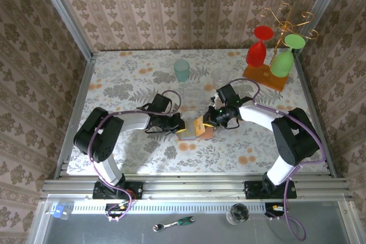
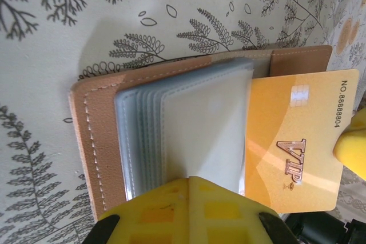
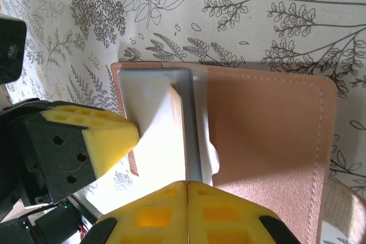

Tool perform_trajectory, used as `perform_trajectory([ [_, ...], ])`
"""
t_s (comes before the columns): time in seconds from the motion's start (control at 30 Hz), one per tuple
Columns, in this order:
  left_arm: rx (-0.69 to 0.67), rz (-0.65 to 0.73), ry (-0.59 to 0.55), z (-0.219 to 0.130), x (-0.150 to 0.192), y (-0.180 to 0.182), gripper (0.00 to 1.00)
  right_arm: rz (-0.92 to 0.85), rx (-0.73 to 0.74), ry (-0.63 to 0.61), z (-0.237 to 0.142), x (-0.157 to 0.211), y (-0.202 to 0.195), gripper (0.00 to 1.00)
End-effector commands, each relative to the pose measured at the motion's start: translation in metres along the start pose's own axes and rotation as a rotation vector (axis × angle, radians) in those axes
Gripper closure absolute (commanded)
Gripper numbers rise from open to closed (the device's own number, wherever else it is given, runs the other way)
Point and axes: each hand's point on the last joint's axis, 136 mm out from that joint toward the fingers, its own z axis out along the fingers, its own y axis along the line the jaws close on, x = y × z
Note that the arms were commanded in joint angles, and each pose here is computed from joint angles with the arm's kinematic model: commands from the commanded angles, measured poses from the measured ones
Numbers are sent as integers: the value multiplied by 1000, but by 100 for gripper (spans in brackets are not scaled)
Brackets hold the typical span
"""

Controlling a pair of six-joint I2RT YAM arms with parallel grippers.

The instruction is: Take the credit cards out of the card holder

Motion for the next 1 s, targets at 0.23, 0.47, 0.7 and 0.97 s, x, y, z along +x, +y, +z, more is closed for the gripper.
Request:
perform_trajectory([
  [0.23, 59, 34, -22, -19, -11, -34, 100, -229, 88, -10, -25, -12, 7, 97],
  [0.47, 63, 35, -55, -31, -18, -33, 100, -541, 148, 85, -36, -15, 12, 98],
  [0.7, 71, 13, -101, -47, -32, -26, 100, -907, 158, 164, -40, -23, 19, 100],
  [0.97, 66, 1, -129, -62, -38, -20, 100, -1259, 231, 226, -42, -50, 20, 100],
])
